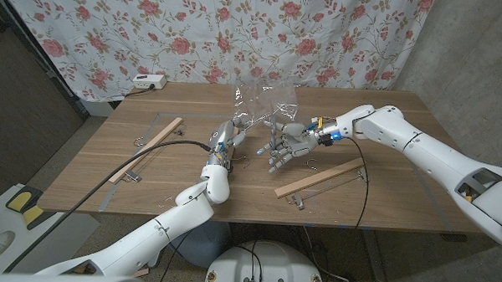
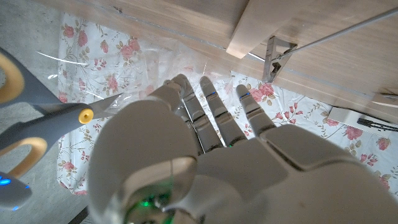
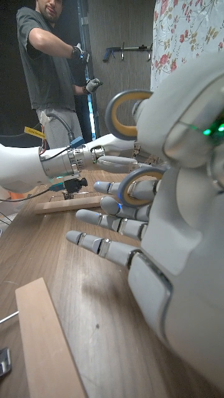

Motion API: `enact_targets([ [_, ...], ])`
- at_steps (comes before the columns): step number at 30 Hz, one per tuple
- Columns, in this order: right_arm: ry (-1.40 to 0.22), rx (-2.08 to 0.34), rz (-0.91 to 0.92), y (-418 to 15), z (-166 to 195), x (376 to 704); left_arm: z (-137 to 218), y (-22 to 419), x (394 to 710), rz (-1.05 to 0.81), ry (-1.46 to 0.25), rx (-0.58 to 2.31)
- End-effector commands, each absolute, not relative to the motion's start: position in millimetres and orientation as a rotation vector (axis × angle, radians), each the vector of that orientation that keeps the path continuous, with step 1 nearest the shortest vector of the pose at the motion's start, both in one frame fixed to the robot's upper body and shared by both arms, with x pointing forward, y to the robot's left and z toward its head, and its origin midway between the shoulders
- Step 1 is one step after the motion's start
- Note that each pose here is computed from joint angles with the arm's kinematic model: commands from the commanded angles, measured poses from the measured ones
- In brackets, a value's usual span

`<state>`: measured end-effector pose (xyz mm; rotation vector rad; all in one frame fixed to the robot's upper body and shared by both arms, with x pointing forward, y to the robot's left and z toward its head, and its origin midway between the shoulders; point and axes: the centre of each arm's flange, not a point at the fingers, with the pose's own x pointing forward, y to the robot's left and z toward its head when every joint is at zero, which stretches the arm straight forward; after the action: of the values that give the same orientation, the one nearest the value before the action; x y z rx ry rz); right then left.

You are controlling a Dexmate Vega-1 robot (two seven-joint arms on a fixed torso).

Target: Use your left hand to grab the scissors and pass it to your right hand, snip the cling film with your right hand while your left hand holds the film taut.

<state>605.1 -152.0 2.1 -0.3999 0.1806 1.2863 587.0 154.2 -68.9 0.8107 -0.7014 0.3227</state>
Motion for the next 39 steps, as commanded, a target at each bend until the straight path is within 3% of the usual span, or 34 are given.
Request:
enact_targets([
  [1,0.181,-0.410,1.280,-151.9,2.3,601.8,-68.5,152.5,587.2,0.314,-0.714,0.820],
  [39,0.199,-0.404,1.154,-151.3,-0.4,604.5,-73.5,157.3,586.1,0.319,-0.702,0.824],
])
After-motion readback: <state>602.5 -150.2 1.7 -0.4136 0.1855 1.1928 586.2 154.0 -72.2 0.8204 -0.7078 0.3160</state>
